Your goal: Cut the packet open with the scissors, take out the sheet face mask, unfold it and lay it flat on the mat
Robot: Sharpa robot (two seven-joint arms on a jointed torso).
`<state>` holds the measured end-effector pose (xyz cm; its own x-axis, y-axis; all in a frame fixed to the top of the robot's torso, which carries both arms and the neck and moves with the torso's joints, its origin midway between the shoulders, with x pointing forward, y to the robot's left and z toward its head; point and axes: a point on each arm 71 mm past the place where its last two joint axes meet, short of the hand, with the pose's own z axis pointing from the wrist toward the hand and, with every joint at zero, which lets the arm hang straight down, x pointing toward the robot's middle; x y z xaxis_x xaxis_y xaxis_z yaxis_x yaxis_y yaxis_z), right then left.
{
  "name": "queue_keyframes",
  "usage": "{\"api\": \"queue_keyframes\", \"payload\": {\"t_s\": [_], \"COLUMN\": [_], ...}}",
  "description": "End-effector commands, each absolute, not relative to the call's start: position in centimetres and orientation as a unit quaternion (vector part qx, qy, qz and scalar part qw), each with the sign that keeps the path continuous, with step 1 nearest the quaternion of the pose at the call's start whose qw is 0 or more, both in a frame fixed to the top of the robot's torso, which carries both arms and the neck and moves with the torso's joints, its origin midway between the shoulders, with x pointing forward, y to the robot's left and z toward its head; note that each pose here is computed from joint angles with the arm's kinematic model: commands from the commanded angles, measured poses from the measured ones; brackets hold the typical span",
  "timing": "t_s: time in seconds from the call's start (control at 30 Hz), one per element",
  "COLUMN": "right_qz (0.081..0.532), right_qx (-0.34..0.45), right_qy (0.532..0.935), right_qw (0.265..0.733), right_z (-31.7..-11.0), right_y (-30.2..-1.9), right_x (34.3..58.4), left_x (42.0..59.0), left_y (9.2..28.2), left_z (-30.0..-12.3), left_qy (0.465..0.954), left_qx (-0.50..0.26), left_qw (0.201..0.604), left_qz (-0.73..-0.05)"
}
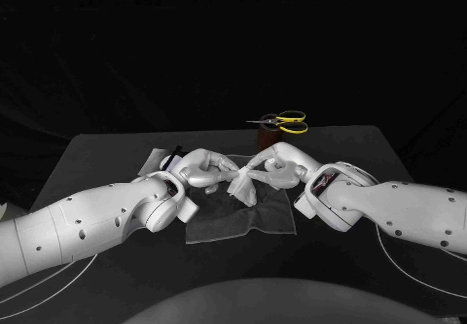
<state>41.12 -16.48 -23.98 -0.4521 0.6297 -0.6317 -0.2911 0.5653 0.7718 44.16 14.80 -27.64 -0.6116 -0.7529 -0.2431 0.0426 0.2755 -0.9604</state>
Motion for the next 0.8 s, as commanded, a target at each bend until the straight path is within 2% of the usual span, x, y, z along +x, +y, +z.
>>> {"api": "queue_keyframes", "payload": {"t_s": [0.03, 0.8], "right_qz": [0.45, 0.445], "right_qx": [0.122, 0.124], "right_qy": [0.72, 0.728], "right_qw": [0.514, 0.508], "right_z": [-23.93, -24.1], "right_y": [-16.81, -17.0], "right_x": [41.25, 41.29], "left_x": [44.41, 44.59], "left_y": [15.34, 15.79], "left_z": [-27.68, -27.69], "left_qy": [0.707, 0.702], "left_qx": [-0.262, -0.281], "left_qw": [0.373, 0.393], "left_qz": [-0.54, -0.523]}}
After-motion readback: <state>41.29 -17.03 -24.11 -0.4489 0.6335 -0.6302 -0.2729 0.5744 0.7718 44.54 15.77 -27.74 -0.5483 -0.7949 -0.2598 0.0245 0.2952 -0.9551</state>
